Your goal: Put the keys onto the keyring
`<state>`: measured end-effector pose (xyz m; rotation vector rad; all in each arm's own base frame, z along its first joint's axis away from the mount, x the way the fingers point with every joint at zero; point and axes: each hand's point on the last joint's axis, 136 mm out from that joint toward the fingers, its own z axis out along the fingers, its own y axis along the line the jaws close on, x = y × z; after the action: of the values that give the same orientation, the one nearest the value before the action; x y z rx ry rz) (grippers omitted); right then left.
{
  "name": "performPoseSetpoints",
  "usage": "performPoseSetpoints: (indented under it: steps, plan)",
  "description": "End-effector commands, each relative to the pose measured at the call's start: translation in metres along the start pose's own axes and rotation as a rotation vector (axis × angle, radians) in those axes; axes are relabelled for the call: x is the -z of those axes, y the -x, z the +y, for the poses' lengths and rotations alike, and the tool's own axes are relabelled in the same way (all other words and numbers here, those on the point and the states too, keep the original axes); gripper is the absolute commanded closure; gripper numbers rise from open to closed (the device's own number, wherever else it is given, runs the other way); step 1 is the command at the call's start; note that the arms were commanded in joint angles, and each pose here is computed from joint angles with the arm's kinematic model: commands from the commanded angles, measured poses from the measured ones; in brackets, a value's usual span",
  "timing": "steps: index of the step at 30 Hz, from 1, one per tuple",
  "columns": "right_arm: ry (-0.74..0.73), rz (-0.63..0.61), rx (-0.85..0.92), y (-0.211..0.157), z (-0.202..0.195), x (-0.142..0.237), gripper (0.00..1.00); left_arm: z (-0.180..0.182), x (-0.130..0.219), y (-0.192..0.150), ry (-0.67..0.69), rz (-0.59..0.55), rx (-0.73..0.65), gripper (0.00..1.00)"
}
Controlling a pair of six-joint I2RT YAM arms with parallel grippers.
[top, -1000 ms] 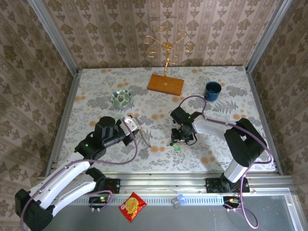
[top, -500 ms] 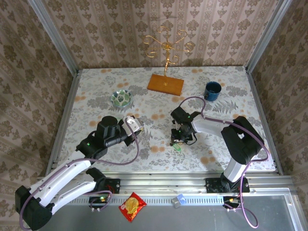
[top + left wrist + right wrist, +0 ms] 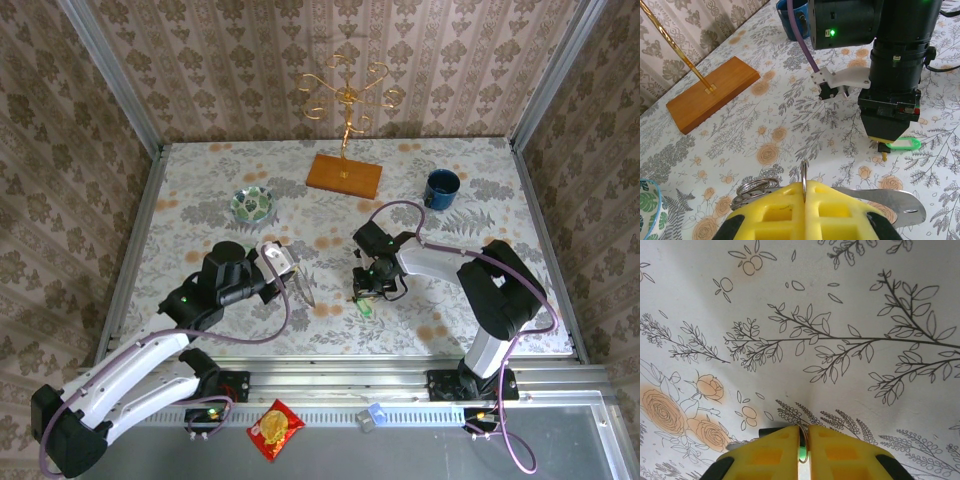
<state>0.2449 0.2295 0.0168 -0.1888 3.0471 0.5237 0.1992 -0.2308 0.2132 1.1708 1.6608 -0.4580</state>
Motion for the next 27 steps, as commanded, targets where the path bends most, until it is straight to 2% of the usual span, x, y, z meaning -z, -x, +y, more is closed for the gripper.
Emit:
performPoseSetpoints:
  steps: [1, 6, 20, 27]
  plan:
    - [0.012, -0.002, 0.021, 0.0056, 0.0062, 0.0037, 0.87, 0.0042, 0.0048, 0.0213, 0.014, -0.056, -0.035, 1.00]
    - [0.006, -0.017, 0.035, 0.0093, 0.0070, 0.0068, 0.82, 0.0031, 0.0040, 0.0209, 0.010, -0.054, -0.038, 1.00]
    - [-0.017, 0.022, 0.027, 0.0016, 0.0006, 0.0015, 0.84, 0.0016, 0.0029, 0.0235, -0.002, -0.056, -0.039, 1.00]
    - [-0.016, 0.029, 0.030, 0.0012, 0.0010, 0.0007, 0.92, 0.0008, 0.0028, 0.0245, -0.006, -0.058, -0.042, 1.00]
